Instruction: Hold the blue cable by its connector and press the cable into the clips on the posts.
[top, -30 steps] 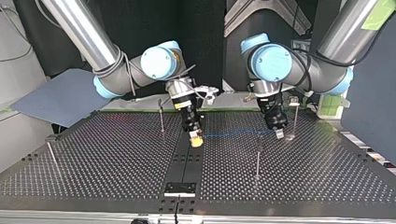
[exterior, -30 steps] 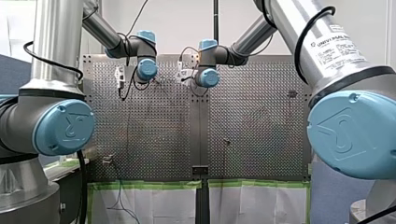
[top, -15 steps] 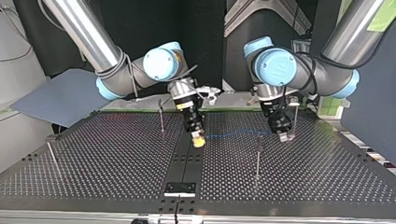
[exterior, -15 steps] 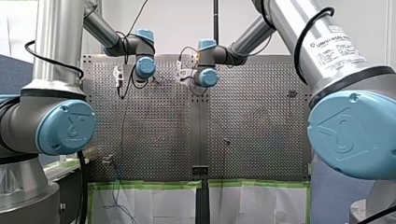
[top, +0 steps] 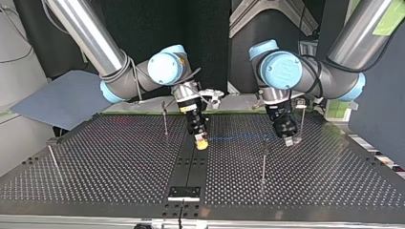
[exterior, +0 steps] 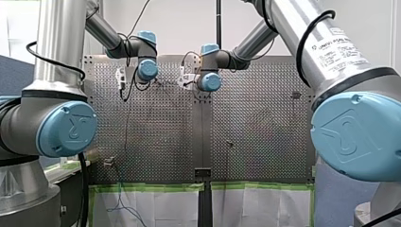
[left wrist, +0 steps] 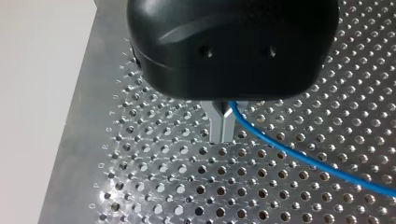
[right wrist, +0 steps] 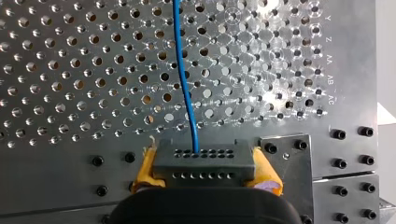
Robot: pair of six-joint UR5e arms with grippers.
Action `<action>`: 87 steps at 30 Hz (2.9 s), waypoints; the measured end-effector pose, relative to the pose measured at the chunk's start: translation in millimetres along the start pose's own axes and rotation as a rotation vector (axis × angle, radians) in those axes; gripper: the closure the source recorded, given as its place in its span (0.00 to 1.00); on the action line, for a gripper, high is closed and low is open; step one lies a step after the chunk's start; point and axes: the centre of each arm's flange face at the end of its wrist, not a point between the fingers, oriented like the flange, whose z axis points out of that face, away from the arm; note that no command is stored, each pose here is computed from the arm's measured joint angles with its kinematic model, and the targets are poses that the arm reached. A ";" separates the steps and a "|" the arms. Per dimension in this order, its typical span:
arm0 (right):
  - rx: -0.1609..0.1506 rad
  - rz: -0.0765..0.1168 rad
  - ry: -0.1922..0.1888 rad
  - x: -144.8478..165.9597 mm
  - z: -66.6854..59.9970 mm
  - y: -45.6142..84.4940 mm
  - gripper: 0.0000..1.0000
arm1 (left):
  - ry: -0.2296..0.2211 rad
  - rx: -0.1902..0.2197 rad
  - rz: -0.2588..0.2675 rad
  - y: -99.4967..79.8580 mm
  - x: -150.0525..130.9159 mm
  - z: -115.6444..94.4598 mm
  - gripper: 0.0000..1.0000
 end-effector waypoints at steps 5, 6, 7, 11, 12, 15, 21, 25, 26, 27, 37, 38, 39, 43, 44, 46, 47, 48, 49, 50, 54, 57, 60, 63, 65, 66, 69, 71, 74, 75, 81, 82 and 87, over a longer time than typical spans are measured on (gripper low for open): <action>-0.003 0.000 -0.001 -0.9 0.5 1.6 1.00 | 0.017 -0.006 0.006 0.0 13.5 6.9 1.00; -0.003 0.000 -0.001 -1.1 0.6 2.0 1.00 | 0.022 -0.007 0.008 0.3 17.0 8.9 1.00; -0.004 0.000 -0.002 -1.4 0.7 2.4 1.00 | 0.024 -0.008 0.009 0.5 19.0 10.3 1.00; -0.006 -0.001 -0.003 -2.5 1.1 3.8 1.00 | 0.019 -0.006 0.006 1.3 22.0 15.2 1.00; -0.007 -0.001 -0.003 -2.6 1.2 4.3 1.00 | 0.018 -0.003 0.005 1.6 22.1 16.4 1.00; -0.008 -0.001 -0.004 -3.2 1.6 5.3 1.00 | 0.015 0.003 0.002 2.8 22.1 19.4 1.00; -0.011 -0.002 -0.003 -3.9 2.5 8.4 1.00 | 0.012 0.016 -0.006 5.8 21.8 24.7 1.00; -0.010 -0.002 -0.001 -4.1 3.4 10.0 1.00 | 0.008 0.029 -0.018 6.5 21.3 27.8 1.00; -0.009 -0.002 -0.001 -3.9 3.6 10.0 1.00 | 0.007 0.033 -0.021 6.5 20.8 28.7 1.00; -0.008 -0.002 0.000 -3.7 3.8 10.2 1.00 | 0.005 0.037 -0.024 6.4 19.6 30.0 1.00; -0.019 -0.003 0.008 -1.6 8.1 20.2 1.00 | -0.016 0.030 -0.069 11.3 8.4 43.1 1.00; -0.021 -0.003 0.009 -0.9 8.8 21.4 1.00 | -0.017 0.030 -0.070 12.1 8.0 44.1 1.00; -0.022 -0.003 0.011 0.0 9.5 22.7 1.00 | -0.018 0.030 -0.072 13.1 7.8 45.4 1.00; -0.030 -0.002 0.018 3.4 12.7 28.5 1.00 | -0.009 0.035 -0.070 13.8 11.6 51.5 1.00; -0.031 -0.002 0.019 4.1 13.4 29.8 1.00 | -0.004 0.040 -0.070 13.1 13.6 53.8 1.00; -0.035 -0.003 0.023 5.8 14.8 32.9 1.00 | 0.006 0.053 -0.074 10.9 17.3 59.6 1.00; -0.037 -0.003 0.024 6.4 15.4 34.1 1.00 | 0.009 0.058 -0.078 10.1 18.2 62.0 1.00; -0.039 -0.003 0.025 6.8 15.8 35.4 1.00 | 0.014 0.065 -0.083 9.1 19.0 65.3 1.00; -0.041 -0.003 0.026 7.2 16.4 37.1 1.00 | 0.019 0.070 -0.086 8.5 19.5 67.9 1.00; -0.043 -0.003 0.027 7.5 17.0 38.6 1.00 | 0.024 0.076 -0.088 7.8 20.2 70.7 1.00; -0.054 -0.003 0.035 11.3 20.8 45.1 1.00 | 0.053 0.099 -0.086 6.3 22.9 86.1 1.00; -0.065 -0.003 0.040 11.9 25.0 50.9 1.00 | 0.055 0.099 -0.081 10.7 19.7 98.7 1.00; -0.070 -0.003 0.041 11.3 27.1 53.4 1.00 | 0.053 0.095 -0.075 16.3 17.9 106.8 1.00; -0.084 -0.004 0.037 8.2 30.6 59.2 1.00 | 0.051 0.095 -0.073 18.8 17.2 110.2 1.00; -0.094 -0.004 0.031 3.1 34.4 63.9 1.00 | 0.051 0.093 -0.072 20.2 17.0 111.2 1.00; -0.098 -0.004 0.026 -0.3 35.7 65.5 1.00 | 0.051 0.091 -0.072 20.8 17.0 111.6 1.00; -0.103 -0.005 0.010 -10.9 38.0 68.2 1.00 | 0.054 0.089 -0.069 21.6 17.0 111.6 1.00; -0.104 -0.005 0.006 -13.9 38.6 68.7 1.00 | 0.059 0.087 -0.069 22.3 17.3 111.2 1.00; -0.104 -0.006 0.003 -15.5 38.8 68.8 1.00 | 0.074 0.072 -0.071 25.0 18.6 110.2 1.00; -0.105 -0.006 0.003 -15.6 38.8 69.0 1.00 | 0.079 0.066 -0.069 26.0 19.0 109.8 1.00; -0.104 -0.007 -0.003 -16.3 38.3 68.9 1.00 | 0.104 0.089 -0.023 25.4 21.2 107.3 1.00; -0.104 -0.007 -0.005 -16.7 38.1 68.9 1.00 | 0.107 0.097 -0.013 24.7 21.5 106.9 1.00; -0.102 -0.008 -0.010 -17.2 37.7 68.0 1.00 | 0.112 0.133 0.038 20.2 22.3 104.7 0.88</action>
